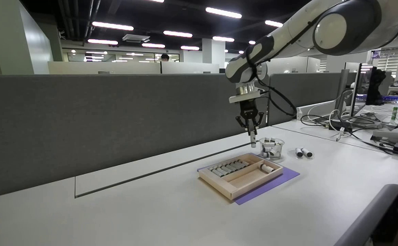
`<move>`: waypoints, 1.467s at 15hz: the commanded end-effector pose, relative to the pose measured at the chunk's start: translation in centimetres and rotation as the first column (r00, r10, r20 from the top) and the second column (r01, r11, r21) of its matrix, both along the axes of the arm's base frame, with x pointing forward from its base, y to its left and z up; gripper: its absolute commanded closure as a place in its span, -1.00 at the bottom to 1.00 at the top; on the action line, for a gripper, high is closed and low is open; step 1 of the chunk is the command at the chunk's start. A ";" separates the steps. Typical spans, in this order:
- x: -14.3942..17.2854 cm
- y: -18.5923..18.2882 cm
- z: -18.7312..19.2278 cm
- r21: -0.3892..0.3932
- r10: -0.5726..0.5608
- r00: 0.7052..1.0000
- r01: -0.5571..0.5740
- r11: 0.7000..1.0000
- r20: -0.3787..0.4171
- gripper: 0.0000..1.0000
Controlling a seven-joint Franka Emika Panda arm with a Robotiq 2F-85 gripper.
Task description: Remove the bottle from the bowl and put it on the table
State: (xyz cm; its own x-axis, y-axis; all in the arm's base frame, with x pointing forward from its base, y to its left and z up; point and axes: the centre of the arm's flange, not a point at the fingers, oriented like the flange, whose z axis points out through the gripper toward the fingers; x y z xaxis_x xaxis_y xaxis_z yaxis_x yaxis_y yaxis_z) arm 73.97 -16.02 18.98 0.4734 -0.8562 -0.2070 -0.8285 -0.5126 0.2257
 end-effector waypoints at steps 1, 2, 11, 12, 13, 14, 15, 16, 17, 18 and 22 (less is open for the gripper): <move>-1.2 1.6 -0.8 -0.052 0.063 0.998 -0.064 0.997 -0.010 0.89; -1.4 2.1 -1.0 -0.056 0.079 0.997 -0.080 0.995 -0.017 0.89; -2.4 1.8 -3.3 -0.151 0.164 0.981 -0.178 0.972 -0.098 0.89; -2.5 1.4 -3.6 -0.156 0.163 0.980 -0.180 0.971 -0.118 0.89; -2.6 1.2 -3.9 -0.157 0.161 0.978 -0.182 0.971 -0.136 0.89; -2.6 0.9 -4.2 -0.158 0.159 0.975 -0.184 0.970 -0.156 0.89; -2.7 0.8 -4.5 -0.158 0.157 0.973 -0.184 0.970 -0.172 0.89; -2.9 0.7 -4.8 -0.157 0.155 0.970 -0.186 0.970 -0.188 0.89; -3.1 0.7 -5.0 -0.157 0.156 0.967 -0.189 0.969 -0.200 0.89; -3.2 0.7 -5.2 -0.159 0.152 0.966 -0.187 0.969 -0.209 0.08; -3.5 0.4 -4.9 -0.149 0.144 0.967 -0.178 0.973 -0.212 -0.38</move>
